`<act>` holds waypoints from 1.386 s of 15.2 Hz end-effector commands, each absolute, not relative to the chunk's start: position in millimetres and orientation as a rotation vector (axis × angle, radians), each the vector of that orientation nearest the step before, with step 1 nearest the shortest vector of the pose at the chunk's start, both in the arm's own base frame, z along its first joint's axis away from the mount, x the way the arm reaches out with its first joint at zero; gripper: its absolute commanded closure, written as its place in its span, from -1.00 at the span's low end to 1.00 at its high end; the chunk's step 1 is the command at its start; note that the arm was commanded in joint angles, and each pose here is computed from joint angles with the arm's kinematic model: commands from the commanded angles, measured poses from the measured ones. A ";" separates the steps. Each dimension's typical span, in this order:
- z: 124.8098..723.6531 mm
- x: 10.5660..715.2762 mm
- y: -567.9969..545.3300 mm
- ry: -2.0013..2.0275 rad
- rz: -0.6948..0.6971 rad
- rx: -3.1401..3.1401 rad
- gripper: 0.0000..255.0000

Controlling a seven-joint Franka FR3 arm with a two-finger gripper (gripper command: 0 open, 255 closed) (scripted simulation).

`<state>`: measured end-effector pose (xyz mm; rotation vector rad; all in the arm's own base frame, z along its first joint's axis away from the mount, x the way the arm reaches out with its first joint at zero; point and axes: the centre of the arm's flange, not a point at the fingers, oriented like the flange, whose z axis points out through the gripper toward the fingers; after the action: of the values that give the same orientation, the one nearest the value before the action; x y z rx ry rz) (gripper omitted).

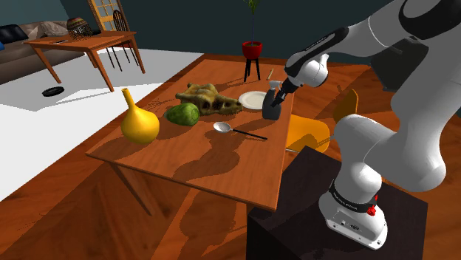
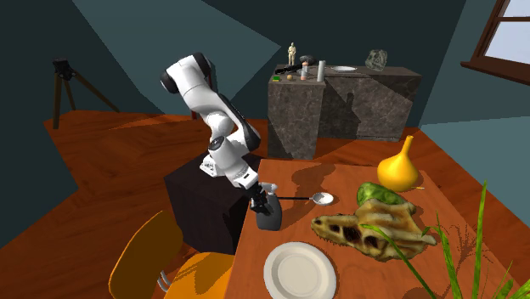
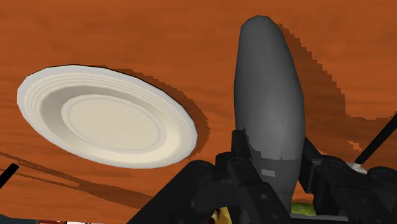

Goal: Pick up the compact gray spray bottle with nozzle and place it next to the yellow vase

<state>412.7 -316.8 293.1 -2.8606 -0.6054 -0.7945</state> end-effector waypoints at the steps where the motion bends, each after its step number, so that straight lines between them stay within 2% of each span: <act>1: 301.3 412.5 -316.8 -0.606 -0.794 -2.860 1.00; 21: 406.9 412.5 -316.8 -0.606 -0.794 -2.860 1.00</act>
<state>412.7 -316.6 400.8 -2.8602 -0.6060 -0.7946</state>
